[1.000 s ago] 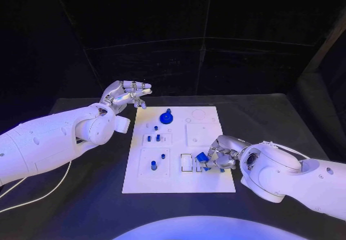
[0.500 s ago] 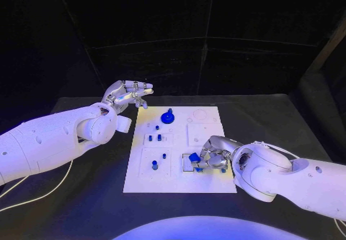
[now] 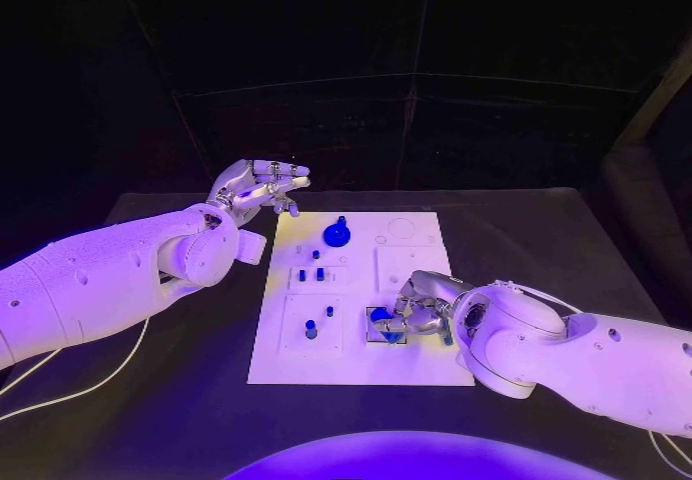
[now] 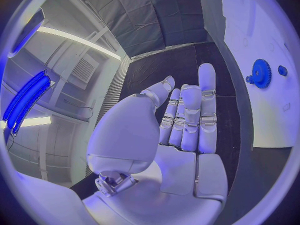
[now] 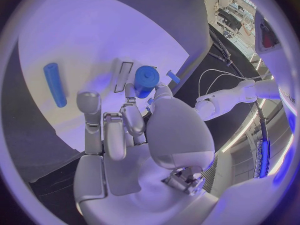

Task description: Assemble the parts on the task board

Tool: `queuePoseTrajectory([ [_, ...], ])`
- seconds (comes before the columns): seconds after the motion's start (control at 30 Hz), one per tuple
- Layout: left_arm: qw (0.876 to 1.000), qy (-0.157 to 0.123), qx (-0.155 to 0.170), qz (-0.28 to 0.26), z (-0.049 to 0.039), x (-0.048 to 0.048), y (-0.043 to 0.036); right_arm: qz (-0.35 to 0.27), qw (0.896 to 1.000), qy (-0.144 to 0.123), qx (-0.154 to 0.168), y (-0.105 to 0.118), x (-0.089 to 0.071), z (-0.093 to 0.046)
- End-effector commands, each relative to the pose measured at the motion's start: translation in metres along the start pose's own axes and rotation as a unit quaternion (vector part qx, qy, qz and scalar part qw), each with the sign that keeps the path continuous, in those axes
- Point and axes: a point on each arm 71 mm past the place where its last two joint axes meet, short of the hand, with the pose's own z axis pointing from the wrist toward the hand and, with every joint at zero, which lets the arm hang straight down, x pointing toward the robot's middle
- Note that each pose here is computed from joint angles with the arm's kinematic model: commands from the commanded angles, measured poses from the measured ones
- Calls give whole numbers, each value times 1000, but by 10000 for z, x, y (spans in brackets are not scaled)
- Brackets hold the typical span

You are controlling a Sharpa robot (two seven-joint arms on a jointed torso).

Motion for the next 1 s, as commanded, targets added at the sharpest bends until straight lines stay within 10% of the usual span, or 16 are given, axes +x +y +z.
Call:
queuePoseTrajectory([
  [0.03, 1000, 6, 2, -4, 8, 23, -14, -9, 1000, -3, -1, 28, -2, 16],
  [1.0, 1000, 6, 1, -4, 11, 19, -11, -31, 999, -5, -18, 152, 26, -8],
])
